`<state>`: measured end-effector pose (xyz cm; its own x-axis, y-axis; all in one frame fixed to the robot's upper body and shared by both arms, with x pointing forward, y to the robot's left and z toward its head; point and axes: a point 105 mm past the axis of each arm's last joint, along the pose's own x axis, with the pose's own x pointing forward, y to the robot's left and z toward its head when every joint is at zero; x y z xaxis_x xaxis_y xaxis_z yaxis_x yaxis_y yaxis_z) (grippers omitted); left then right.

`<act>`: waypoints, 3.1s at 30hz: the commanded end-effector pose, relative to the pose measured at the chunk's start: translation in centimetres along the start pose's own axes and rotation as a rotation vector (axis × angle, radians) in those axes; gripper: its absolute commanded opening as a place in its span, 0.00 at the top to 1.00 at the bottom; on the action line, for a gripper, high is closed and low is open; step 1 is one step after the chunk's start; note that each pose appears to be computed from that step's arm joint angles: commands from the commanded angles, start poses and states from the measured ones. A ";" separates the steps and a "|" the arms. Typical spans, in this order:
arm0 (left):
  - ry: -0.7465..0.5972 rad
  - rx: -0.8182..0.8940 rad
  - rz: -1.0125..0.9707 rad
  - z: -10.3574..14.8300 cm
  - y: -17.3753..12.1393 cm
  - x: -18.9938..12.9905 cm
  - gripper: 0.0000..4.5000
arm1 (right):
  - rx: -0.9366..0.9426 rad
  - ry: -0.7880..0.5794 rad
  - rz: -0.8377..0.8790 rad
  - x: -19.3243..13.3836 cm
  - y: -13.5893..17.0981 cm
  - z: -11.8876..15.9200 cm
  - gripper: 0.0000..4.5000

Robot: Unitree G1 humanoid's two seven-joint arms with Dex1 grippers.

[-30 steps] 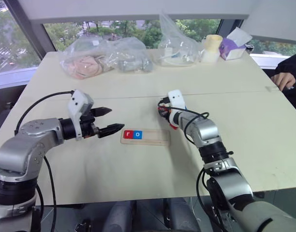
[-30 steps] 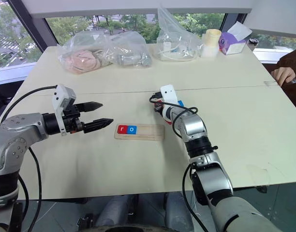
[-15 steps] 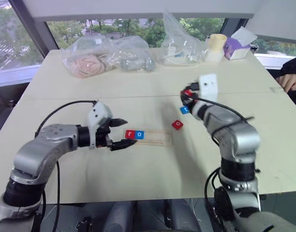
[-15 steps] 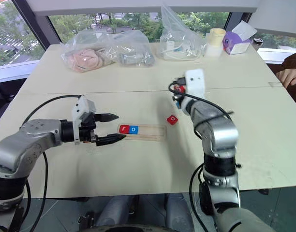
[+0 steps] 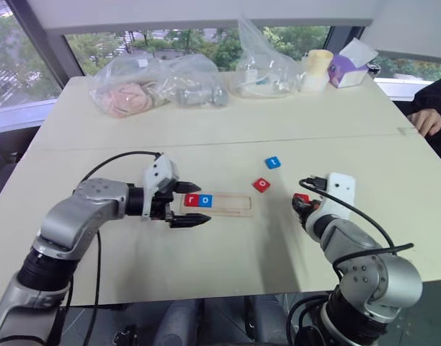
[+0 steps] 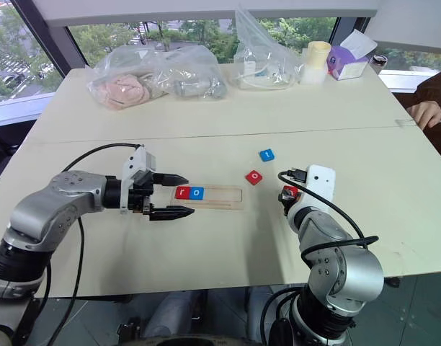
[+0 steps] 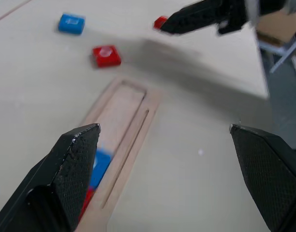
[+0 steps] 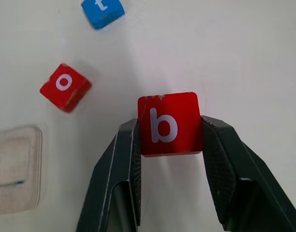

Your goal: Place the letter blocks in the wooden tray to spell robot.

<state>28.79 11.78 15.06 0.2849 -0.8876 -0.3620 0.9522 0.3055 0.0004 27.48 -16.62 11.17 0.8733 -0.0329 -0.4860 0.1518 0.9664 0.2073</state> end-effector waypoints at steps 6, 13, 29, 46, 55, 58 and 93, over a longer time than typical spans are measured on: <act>-0.005 0.061 -0.022 0.9 -0.4 0.0 0.00 | 0.047 0.053 0.049 -0.1 1.6 -1.7 0.41; 0.004 0.065 -0.014 0.7 -0.3 -0.4 0.00 | -0.107 -0.027 0.083 -0.3 0.7 0.9 0.01; 0.105 0.144 -0.219 1.4 -4.3 -2.1 0.00 | -0.834 -0.102 0.797 -0.6 -3.8 1.1 0.01; 0.119 0.100 -0.084 0.2 -3.5 -2.6 0.00 | -0.862 -0.092 0.787 4.1 -4.6 0.5 0.64; 0.179 0.074 0.047 -1.0 -0.8 -5.5 0.00 | -0.901 -0.207 0.975 1.3 2.7 4.3 0.73; 0.172 0.062 0.090 -1.0 0.1 -6.4 0.00 | -0.988 -0.184 1.058 1.0 6.6 3.7 0.73; 0.137 0.020 0.160 -2.6 -0.6 -4.9 0.00 | -1.047 -0.133 1.163 5.0 13.3 0.4 0.01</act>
<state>26.24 16.90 13.71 0.4014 -0.7707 -0.4950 0.8976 0.4385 0.0451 33.82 -4.46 10.02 0.3062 0.8410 -0.4461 -0.9472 0.2223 -0.2310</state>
